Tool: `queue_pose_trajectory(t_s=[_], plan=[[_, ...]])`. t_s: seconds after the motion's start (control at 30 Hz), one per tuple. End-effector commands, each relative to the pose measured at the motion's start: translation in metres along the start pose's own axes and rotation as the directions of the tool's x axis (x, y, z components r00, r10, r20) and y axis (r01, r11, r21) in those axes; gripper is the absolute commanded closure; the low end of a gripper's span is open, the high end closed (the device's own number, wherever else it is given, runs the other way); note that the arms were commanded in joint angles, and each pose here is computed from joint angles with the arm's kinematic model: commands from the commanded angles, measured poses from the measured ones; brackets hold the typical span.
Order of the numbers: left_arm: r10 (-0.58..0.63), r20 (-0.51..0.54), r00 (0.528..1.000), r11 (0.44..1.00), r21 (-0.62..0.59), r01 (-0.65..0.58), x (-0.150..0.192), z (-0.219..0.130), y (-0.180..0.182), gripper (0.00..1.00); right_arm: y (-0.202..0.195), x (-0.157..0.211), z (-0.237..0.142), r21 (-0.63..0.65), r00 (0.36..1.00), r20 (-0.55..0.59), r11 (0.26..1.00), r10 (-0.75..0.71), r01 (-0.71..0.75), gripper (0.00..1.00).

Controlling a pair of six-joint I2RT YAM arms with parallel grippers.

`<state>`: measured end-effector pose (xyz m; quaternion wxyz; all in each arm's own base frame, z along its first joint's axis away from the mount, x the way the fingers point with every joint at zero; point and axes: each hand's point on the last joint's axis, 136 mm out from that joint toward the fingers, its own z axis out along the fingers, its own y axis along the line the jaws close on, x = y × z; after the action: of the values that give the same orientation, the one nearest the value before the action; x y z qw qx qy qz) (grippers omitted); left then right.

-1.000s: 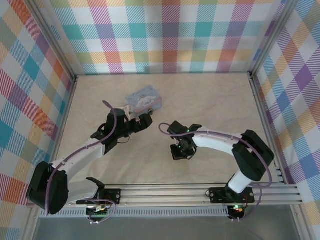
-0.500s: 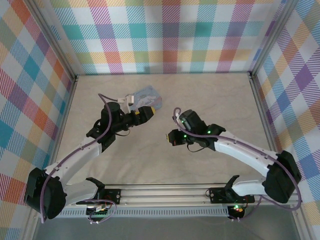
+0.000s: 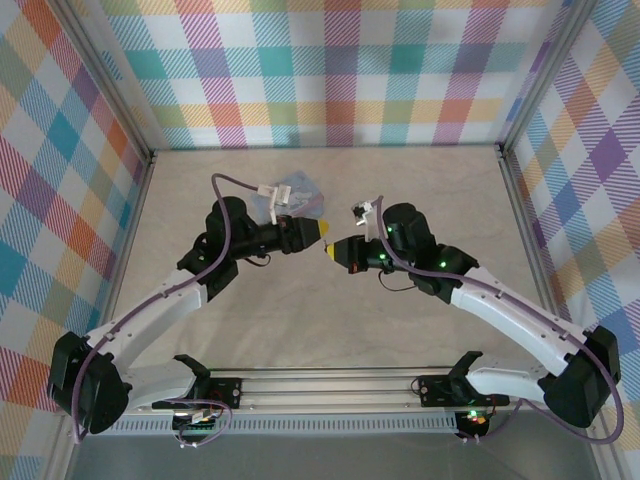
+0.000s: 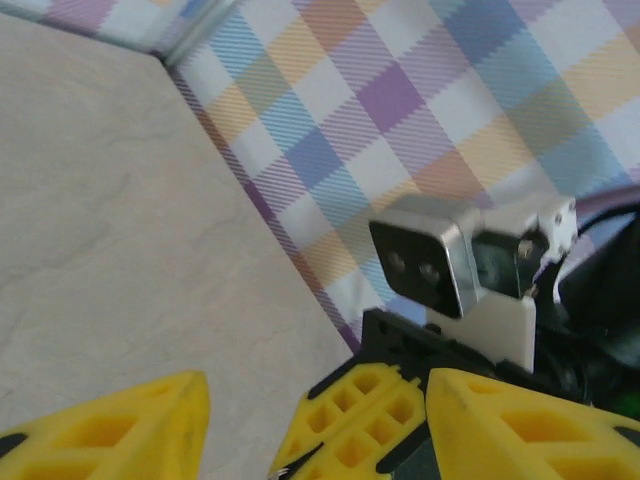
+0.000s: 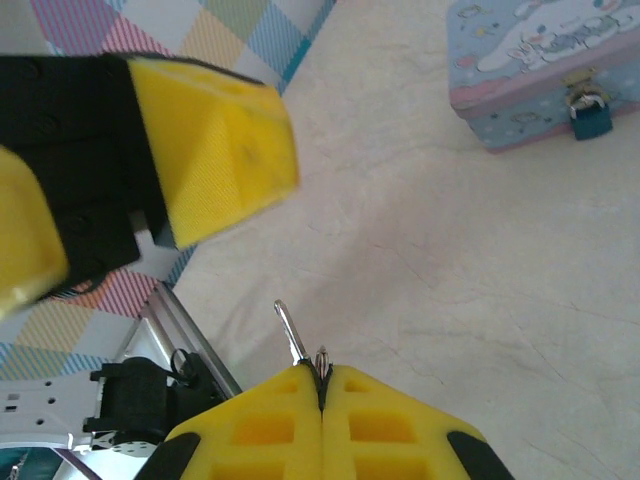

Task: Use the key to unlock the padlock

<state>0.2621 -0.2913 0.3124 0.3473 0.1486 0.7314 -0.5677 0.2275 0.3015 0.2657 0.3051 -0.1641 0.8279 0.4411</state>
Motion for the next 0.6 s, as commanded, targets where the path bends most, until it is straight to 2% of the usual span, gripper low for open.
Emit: queue_pose_trajectory(t_s=[0.0, 0.2, 0.57], plan=[[0.070, -0.031, 0.997, 0.996, 0.057, -0.068, 0.000, 0.005, -0.018, 0.49, 0.022, -0.018, -0.006, -0.070, 0.999, 0.042, 0.997, -0.029, 0.032, 1.00], [0.073, -0.054, 0.996, 0.996, 0.059, -0.070, 0.005, 0.009, -0.017, 0.59, 0.025, -0.024, -0.011, -0.069, 0.998, 0.061, 0.997, -0.033, 0.037, 1.00], [0.077, -0.063, 0.995, 0.996, 0.057, -0.073, 0.008, 0.010, -0.016, 0.89, 0.023, -0.028, -0.016, -0.048, 0.995, 0.094, 0.999, -0.015, 0.020, 1.00]])
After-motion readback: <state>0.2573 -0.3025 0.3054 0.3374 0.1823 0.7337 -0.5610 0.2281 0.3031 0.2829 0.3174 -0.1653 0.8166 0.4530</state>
